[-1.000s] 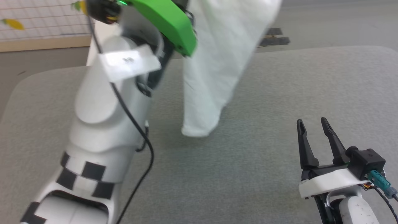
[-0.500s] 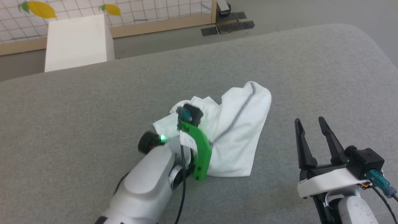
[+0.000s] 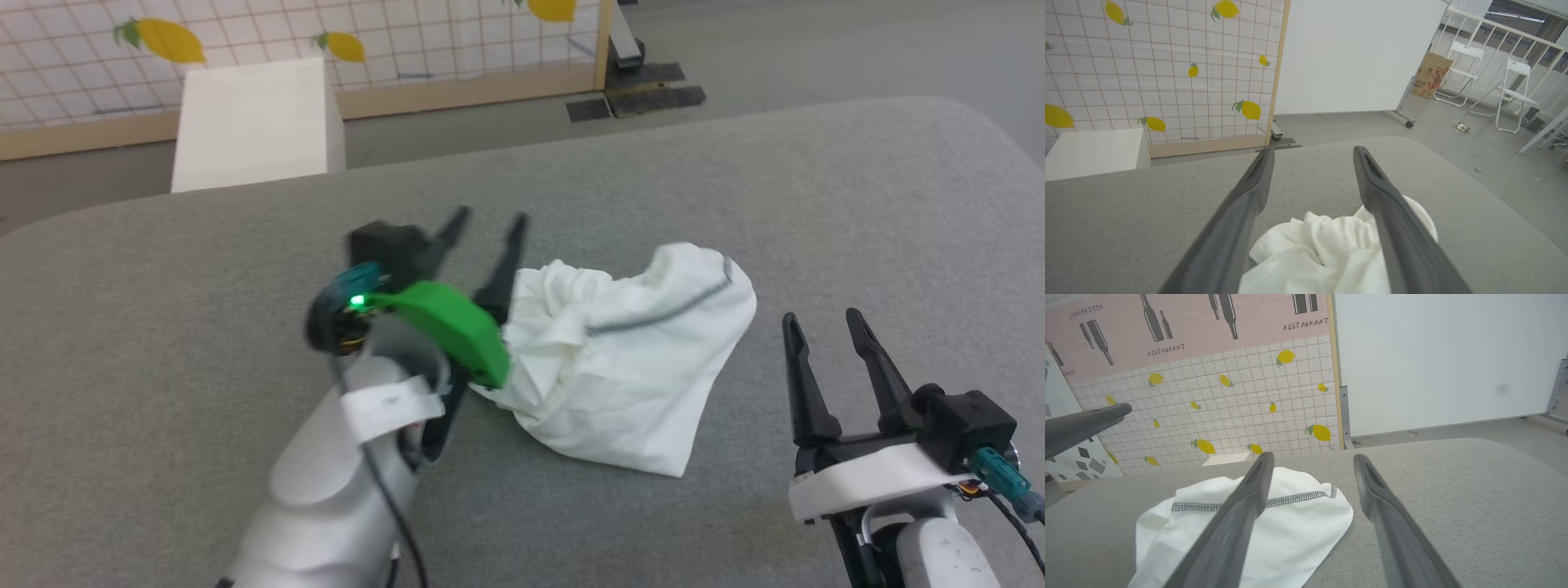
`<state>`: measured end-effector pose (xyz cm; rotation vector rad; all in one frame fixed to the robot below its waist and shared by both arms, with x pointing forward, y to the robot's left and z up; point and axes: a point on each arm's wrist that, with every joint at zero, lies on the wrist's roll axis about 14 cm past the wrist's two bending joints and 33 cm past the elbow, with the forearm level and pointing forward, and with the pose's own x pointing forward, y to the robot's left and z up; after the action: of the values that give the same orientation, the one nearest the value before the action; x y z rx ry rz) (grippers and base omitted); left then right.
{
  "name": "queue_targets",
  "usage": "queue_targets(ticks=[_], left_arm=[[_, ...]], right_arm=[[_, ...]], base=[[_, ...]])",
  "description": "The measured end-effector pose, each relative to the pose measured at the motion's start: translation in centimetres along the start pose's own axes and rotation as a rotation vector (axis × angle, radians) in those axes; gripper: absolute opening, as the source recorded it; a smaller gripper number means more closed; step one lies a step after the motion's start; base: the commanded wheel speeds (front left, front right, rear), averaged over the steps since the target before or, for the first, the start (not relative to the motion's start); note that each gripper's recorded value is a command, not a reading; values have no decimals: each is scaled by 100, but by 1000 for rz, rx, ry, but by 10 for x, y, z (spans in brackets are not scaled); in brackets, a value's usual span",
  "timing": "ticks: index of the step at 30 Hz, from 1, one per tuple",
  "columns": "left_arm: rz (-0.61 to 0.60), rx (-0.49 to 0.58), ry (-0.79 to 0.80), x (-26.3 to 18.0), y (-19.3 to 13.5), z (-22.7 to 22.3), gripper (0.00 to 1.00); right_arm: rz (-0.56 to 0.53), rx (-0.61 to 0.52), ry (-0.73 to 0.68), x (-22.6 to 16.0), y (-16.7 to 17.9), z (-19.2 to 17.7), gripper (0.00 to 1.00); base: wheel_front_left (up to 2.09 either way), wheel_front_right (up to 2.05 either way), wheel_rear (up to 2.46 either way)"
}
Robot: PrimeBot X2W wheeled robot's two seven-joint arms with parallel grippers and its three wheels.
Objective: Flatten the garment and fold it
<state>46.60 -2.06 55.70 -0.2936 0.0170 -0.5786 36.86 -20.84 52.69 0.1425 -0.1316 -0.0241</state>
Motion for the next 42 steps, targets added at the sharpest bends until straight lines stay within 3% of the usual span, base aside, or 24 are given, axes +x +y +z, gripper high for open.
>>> queue_targets(ticks=[3, 4, 9, 23, 32, 36, 42], left_arm=[[76, 16, -120, -20, 25, 24, 100], [150, 49, -177, -43, 50, 36, 100], [261, 91, -210, -84, 80, 42, 100], [497, 123, -218, -170, 118, 26, 100], [527, 127, -224, -181, 121, 24, 100], [528, 115, -226, -181, 122, 22, 100], [531, 119, -207, -179, 125, 15, 100]], right_arm=[[15, 2, -13, 0, 5, 5, 100], [32, 5, -10, 0, 11, 6, 100], [63, 10, -8, 2, 21, 7, 100], [137, 15, 17, 8, 46, 3, 100], [147, 12, 55, 9, 49, -4, 100], [140, -8, 196, 5, 46, -31, 100], [133, -28, 606, -23, 42, -104, 100]], base=[[0, 0, 0], [0, 0, 0], [0, 0, 0], [0, 0, 0], [0, 0, 0], [0, 0, 0], [0, 0, 0]])
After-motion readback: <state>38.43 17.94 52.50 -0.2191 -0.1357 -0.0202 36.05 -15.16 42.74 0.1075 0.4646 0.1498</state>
